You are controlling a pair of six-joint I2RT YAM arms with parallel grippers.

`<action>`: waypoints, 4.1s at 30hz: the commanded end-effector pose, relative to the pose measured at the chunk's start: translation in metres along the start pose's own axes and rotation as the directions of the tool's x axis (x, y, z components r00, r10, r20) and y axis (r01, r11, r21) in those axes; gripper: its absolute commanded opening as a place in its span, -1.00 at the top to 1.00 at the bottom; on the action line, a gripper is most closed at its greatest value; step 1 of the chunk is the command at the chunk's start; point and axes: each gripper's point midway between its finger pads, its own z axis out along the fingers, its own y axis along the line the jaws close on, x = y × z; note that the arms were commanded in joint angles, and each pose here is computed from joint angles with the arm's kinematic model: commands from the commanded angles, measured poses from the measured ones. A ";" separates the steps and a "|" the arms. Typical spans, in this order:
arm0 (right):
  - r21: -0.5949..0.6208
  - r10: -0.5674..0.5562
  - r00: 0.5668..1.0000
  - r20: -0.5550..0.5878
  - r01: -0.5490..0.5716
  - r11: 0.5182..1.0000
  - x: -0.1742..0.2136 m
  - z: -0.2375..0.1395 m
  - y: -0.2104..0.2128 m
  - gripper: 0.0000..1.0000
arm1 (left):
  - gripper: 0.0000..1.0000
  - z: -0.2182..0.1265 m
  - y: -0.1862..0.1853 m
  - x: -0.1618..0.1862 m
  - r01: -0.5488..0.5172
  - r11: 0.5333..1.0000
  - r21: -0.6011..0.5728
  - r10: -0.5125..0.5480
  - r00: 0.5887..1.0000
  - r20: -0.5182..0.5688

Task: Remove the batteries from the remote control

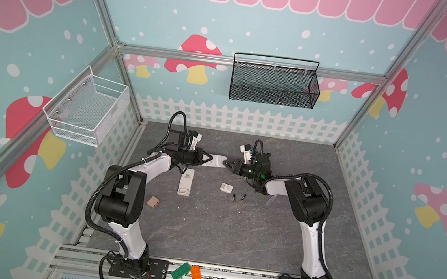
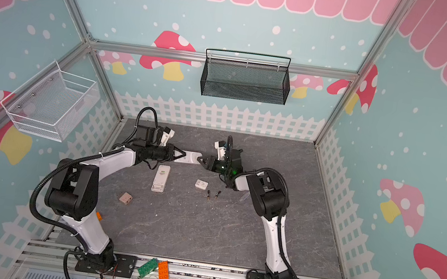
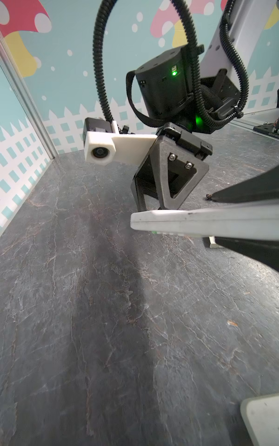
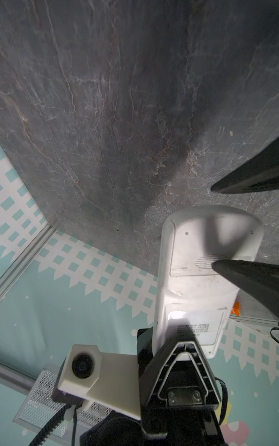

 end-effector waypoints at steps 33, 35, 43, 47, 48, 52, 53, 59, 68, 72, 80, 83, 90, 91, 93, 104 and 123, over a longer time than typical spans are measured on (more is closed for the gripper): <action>-0.198 -0.003 0.998 -0.059 -0.009 0.980 0.018 0.013 0.030 0.33 | 1.00 0.007 -0.059 0.003 -0.141 0.965 0.221 0.149 0.989 -0.018; -0.176 0.012 0.999 -0.049 -0.020 0.984 0.019 0.013 0.027 0.44 | 1.00 0.008 -0.058 0.003 -0.127 0.967 0.219 0.135 0.991 -0.022; -0.270 -0.020 0.998 -0.055 0.004 0.963 0.011 0.008 0.054 0.13 | 1.00 0.007 -0.065 0.008 -0.154 0.957 0.247 0.168 0.985 -0.036; -0.324 -0.041 0.996 -0.076 0.014 0.946 0.012 0.002 0.065 0.11 | 1.00 0.005 -0.071 0.009 -0.170 0.944 0.281 0.185 0.982 -0.029; -0.325 -0.043 0.996 -0.075 0.016 0.945 0.011 0.001 0.066 0.12 | 1.00 0.004 -0.073 0.009 -0.169 0.943 0.287 0.185 0.982 -0.030; -0.377 -0.049 0.996 -0.072 0.019 0.926 0.011 -0.009 0.082 0.15 | 1.00 0.005 -0.079 0.013 -0.181 0.932 0.313 0.202 0.979 -0.036; -0.376 -0.047 0.996 -0.070 0.017 0.926 0.010 -0.010 0.082 0.21 | 1.00 0.004 -0.081 0.014 -0.184 0.928 0.323 0.206 0.978 -0.034; -0.364 -0.074 0.996 -0.040 0.055 0.930 0.005 -0.016 0.091 0.54 | 1.00 0.008 -0.089 0.018 -0.189 0.918 0.348 0.218 0.975 -0.046; -0.133 -0.133 0.990 -0.043 0.127 0.983 0.001 -0.022 0.064 0.78 | 1.00 0.009 -0.063 0.008 -0.206 0.970 0.129 0.213 0.976 -0.045; -0.087 -0.133 0.991 -0.033 0.129 0.988 0.001 -0.030 0.063 0.82 | 1.00 0.010 -0.044 0.006 -0.212 0.977 -0.021 0.211 0.976 -0.059; -0.033 -0.138 0.989 -0.051 0.137 0.990 0.007 -0.035 0.053 0.84 | 1.00 0.009 -0.028 0.005 -0.261 0.953 -0.153 0.252 0.965 -0.073; 0.000 -0.116 0.993 -0.037 0.116 0.993 0.006 -0.044 0.044 0.84 | 1.00 0.005 -0.023 0.001 -0.269 0.943 -0.194 0.260 0.963 -0.072; 0.093 -0.081 0.996 -0.039 0.085 0.992 0.016 -0.063 0.013 0.74 | 1.00 -0.009 -0.008 -0.011 -0.309 0.900 -0.308 0.303 0.950 -0.070; 0.113 -0.086 0.995 -0.045 0.091 0.989 0.017 -0.065 0.009 0.70 | 1.00 -0.012 -0.008 -0.014 -0.314 0.893 -0.322 0.309 0.949 -0.069; 0.154 -0.100 0.993 -0.061 0.109 0.982 0.019 -0.066 0.001 0.57 | 1.00 -0.014 -0.012 -0.017 -0.334 0.888 -0.316 0.330 0.941 -0.068; 0.371 -0.128 0.990 -0.051 0.138 0.918 0.001 -0.100 -0.020 0.10 | 1.00 -0.015 -0.064 -0.012 -0.359 0.929 -0.089 0.355 0.933 -0.058; 0.813 -0.087 0.992 0.093 -0.025 0.581 0.056 -0.285 -0.007 0.03 | 1.00 0.039 -0.129 0.041 -0.274 0.944 0.186 0.303 0.941 -0.151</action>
